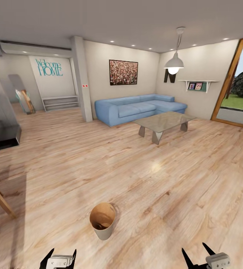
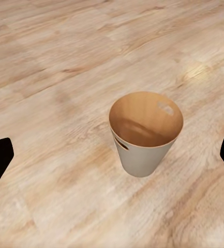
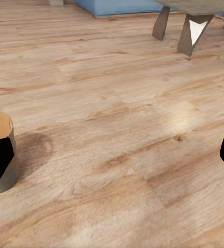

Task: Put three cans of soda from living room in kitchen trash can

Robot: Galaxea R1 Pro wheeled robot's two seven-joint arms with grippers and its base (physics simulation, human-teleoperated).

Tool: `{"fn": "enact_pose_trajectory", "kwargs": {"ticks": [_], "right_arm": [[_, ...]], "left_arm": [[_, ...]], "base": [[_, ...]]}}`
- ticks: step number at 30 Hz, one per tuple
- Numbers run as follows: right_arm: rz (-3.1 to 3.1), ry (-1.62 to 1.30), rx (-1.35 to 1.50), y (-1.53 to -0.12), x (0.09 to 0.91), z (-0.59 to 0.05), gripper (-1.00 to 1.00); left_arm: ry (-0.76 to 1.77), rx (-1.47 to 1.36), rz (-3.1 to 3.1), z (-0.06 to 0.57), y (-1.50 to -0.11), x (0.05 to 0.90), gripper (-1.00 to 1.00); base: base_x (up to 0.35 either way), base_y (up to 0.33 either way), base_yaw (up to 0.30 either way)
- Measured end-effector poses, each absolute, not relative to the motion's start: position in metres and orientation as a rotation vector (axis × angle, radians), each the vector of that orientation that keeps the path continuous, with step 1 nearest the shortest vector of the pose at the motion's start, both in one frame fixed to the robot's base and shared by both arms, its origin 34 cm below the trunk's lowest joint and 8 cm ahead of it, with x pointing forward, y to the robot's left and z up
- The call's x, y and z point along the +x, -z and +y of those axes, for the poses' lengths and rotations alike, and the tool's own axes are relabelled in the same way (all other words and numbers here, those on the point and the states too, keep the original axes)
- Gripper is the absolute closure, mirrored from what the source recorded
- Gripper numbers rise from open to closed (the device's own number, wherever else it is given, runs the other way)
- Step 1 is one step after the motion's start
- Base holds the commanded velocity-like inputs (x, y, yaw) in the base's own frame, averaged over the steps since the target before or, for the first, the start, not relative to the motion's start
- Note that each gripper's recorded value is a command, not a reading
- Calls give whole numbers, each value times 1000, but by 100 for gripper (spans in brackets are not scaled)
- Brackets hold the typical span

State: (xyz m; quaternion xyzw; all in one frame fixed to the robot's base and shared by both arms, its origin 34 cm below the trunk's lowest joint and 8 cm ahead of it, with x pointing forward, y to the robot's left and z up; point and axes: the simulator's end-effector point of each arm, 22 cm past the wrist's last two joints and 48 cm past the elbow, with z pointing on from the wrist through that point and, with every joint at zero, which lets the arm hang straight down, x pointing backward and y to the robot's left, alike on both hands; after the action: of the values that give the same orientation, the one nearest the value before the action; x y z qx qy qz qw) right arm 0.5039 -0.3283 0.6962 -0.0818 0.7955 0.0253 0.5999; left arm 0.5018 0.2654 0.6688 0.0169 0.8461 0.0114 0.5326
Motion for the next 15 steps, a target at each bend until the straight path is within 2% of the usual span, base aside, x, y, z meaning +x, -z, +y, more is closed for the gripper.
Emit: {"fn": "enact_pose_trajectory", "kwargs": {"ticks": [8, 15], "right_arm": [[1844, -60, -190, -696, 504, -328, -100], [1844, -59, -190, -696, 504, -328, -100]], "left_arm": [[-27, 41, 2018, 265, -669, 502, -100], [-23, 39, 2016, 264, -670, 502, -100]], "base": [[0, -82, 192], [0, -250, 226]]}}
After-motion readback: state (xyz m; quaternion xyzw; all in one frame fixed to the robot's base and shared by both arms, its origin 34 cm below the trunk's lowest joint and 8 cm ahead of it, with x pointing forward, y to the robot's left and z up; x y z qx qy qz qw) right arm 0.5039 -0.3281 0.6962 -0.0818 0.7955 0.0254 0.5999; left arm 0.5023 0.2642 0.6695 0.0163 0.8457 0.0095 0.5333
